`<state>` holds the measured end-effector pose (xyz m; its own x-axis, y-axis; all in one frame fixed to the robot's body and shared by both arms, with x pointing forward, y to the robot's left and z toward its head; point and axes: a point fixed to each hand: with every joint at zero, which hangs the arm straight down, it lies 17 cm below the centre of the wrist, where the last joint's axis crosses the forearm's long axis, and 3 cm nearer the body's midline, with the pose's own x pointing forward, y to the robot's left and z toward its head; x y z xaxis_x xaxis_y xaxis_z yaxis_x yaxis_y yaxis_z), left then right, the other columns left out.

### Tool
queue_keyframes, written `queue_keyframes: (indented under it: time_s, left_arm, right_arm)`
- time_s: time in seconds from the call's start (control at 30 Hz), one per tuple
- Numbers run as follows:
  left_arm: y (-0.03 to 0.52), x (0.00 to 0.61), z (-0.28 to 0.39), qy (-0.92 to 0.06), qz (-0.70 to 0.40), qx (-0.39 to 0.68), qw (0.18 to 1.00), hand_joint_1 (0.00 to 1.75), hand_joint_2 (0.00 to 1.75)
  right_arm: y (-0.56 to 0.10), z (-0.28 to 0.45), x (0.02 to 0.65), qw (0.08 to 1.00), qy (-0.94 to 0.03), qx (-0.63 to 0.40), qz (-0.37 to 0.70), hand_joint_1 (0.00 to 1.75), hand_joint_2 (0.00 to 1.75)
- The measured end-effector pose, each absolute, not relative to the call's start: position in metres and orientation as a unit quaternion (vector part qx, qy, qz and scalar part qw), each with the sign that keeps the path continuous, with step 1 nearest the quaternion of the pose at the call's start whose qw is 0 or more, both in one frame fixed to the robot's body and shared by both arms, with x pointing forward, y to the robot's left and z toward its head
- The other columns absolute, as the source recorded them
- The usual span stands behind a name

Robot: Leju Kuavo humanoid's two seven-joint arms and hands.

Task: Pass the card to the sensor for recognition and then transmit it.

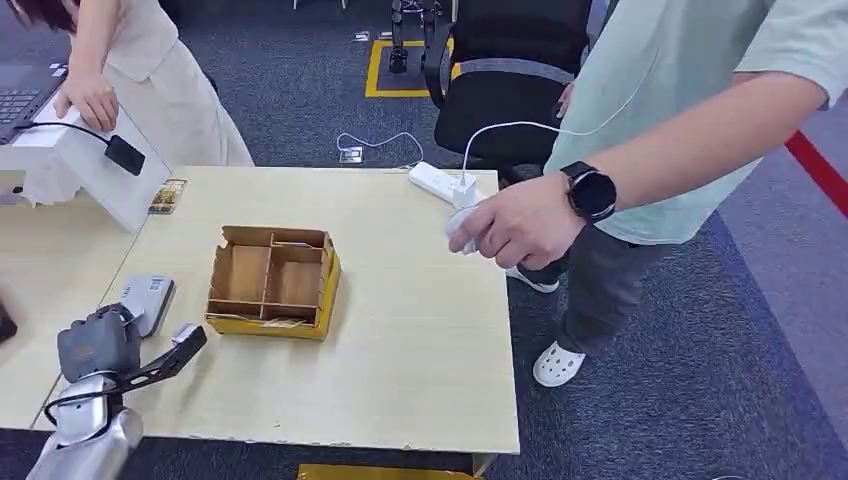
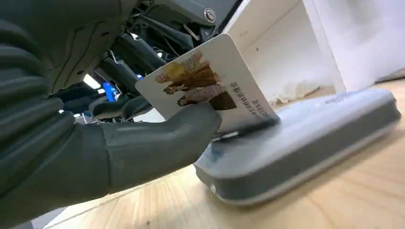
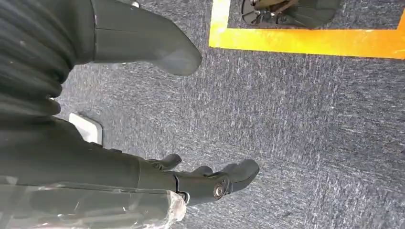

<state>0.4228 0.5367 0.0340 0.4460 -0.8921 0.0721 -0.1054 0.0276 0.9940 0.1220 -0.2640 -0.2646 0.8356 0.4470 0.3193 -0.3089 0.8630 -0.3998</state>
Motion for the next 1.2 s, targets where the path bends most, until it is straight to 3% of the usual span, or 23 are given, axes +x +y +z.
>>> queue_keyframes:
  time_s: [0.3,0.5,0.87,1.2]
  left_arm:
    - [0.523,0.429,0.009,-0.383,-0.379,0.587,0.603,1.75,1.75]
    - [0.512,0.434,0.013,-0.438,-0.353,0.56,0.608,1.75,1.75]
    - [0.51,0.435,0.014,-0.445,-0.351,0.558,0.607,1.75,1.75]
    - [0.517,0.454,0.093,-0.544,-0.261,0.586,0.541,1.75,1.75]
  right_arm:
    - [-0.264,-0.264,0.123,0.943,-0.207,-0.168,0.2,0.0,1.75]
    - [-0.262,-0.264,0.124,0.942,-0.211,-0.167,0.2,0.0,1.75]
    - [-0.262,-0.264,0.124,0.942,-0.211,-0.167,0.2,0.0,1.75]
    - [-0.261,-0.263,0.125,0.939,-0.215,-0.166,0.21,0.0,1.75]
